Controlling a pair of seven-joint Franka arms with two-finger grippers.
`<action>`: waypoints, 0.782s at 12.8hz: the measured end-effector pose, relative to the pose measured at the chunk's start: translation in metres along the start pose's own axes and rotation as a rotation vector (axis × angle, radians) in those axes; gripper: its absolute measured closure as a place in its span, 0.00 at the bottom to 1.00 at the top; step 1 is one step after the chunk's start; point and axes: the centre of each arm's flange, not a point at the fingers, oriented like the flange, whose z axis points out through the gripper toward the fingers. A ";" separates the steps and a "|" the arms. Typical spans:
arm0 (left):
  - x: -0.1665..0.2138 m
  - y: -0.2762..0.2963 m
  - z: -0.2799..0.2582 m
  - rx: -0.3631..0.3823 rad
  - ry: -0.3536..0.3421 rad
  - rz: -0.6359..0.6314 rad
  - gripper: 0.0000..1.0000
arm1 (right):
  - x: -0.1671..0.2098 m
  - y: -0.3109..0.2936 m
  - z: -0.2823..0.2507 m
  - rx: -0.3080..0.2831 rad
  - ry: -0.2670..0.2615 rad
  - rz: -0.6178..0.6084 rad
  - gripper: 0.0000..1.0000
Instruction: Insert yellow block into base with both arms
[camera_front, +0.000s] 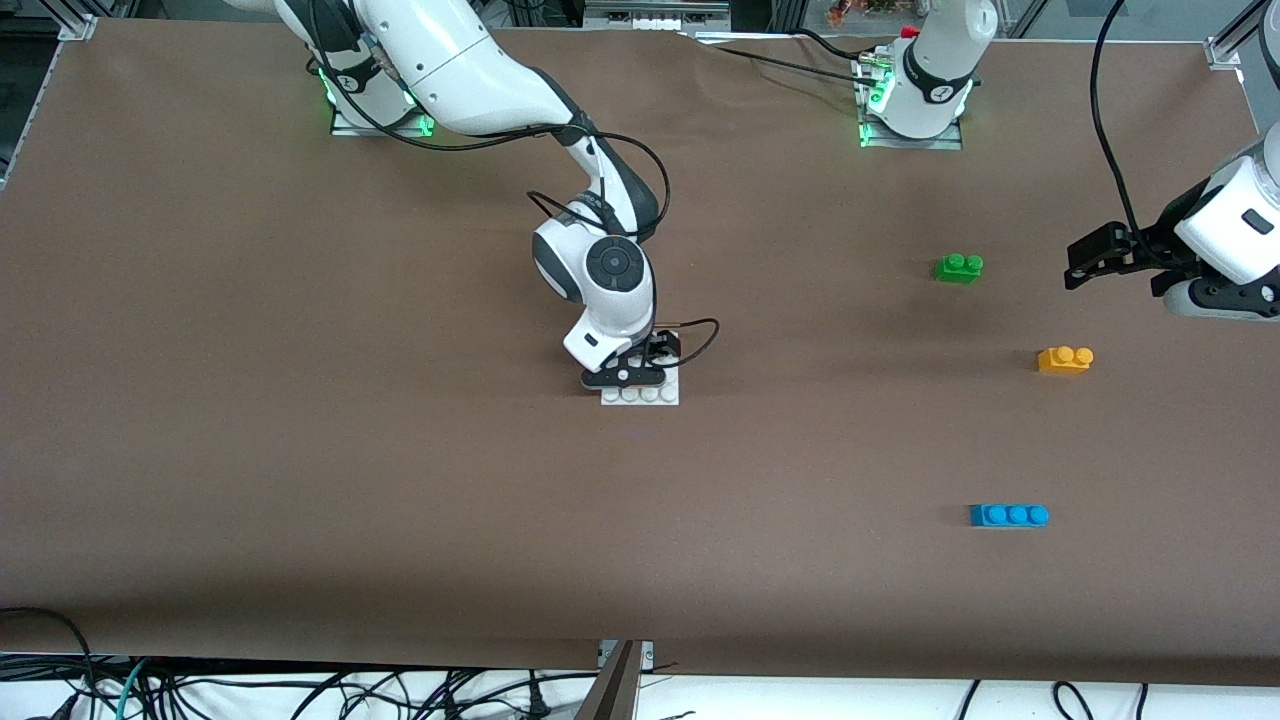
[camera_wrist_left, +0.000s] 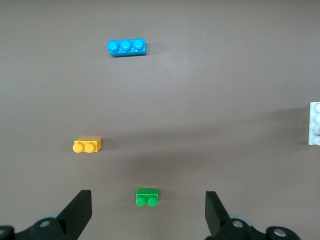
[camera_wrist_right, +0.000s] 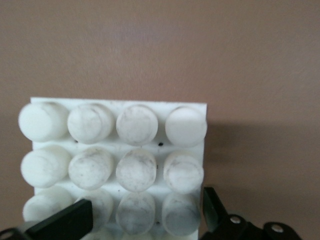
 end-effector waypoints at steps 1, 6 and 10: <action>0.000 0.000 0.000 0.000 -0.001 0.000 0.00 | 0.011 0.005 -0.023 -0.019 -0.010 -0.011 0.00; 0.008 -0.012 0.017 -0.004 -0.031 -0.018 0.00 | 0.078 0.085 -0.177 -0.040 -0.038 -0.028 0.00; 0.018 -0.053 0.050 -0.014 -0.085 -0.083 0.00 | 0.121 0.244 -0.268 -0.083 -0.073 -0.018 0.00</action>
